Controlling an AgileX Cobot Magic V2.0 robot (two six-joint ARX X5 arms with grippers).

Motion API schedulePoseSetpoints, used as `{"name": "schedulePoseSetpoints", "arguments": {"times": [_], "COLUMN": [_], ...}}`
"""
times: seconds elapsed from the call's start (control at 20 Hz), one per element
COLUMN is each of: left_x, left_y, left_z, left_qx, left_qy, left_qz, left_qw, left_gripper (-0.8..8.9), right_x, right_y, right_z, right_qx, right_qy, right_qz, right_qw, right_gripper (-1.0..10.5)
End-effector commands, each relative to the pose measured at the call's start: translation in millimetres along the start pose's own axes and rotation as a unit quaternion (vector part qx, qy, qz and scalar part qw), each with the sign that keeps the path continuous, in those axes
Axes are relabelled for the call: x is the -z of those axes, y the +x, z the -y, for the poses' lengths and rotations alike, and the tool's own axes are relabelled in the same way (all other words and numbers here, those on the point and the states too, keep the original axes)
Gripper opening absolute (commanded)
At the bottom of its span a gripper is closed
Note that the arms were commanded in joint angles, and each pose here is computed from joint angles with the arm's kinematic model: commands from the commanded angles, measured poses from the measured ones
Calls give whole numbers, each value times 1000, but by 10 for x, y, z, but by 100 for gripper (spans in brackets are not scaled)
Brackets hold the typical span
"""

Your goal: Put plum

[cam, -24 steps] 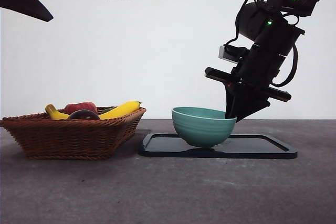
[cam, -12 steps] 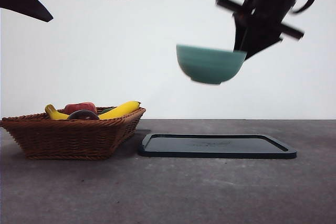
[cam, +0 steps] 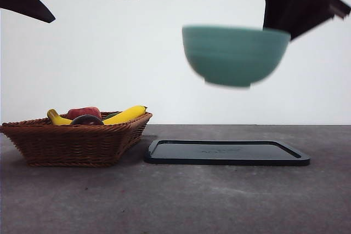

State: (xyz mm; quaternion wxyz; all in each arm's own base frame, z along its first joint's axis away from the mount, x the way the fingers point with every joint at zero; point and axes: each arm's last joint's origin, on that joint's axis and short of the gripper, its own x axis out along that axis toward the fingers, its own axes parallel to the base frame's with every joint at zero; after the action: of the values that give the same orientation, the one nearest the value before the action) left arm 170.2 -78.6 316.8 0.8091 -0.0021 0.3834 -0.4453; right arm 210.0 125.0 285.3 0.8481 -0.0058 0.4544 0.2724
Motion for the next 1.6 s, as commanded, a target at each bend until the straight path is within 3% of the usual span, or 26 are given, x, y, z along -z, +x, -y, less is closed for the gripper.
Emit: {"name": "schedulePoseSetpoints", "arguments": {"times": [0.05,0.35,0.75,1.1,1.3,1.6], "left_x": [-47,-47,-47,-48,-47,-48], "left_y": [-20,-20,-20,-20,-20,-20], "left_z": [21,21,21,21,21,21], "left_qx": [5,5,5,5,5,5], "left_qy": [13,13,13,13,13,13], "left_qz": [7,7,7,7,7,7], "left_qw": [1000,1000,1000,1000,1000,1000], "left_gripper": [374,374,374,374,374,374], "right_x": [104,400,476,481,475,326], "right_y": [155,558,894,923,916,630], "right_z": [-35,-18,19,9,7,-58], "right_qx": [-9,-11,10,9,9,-2], "right_qy": [2,12,11,9,13,5], "right_qz": [-7,-45,-99,-101,-99,-38], "right_qw": [1000,999,995,995,995,999], "right_gripper": [8,8,8,13,269,287]}}
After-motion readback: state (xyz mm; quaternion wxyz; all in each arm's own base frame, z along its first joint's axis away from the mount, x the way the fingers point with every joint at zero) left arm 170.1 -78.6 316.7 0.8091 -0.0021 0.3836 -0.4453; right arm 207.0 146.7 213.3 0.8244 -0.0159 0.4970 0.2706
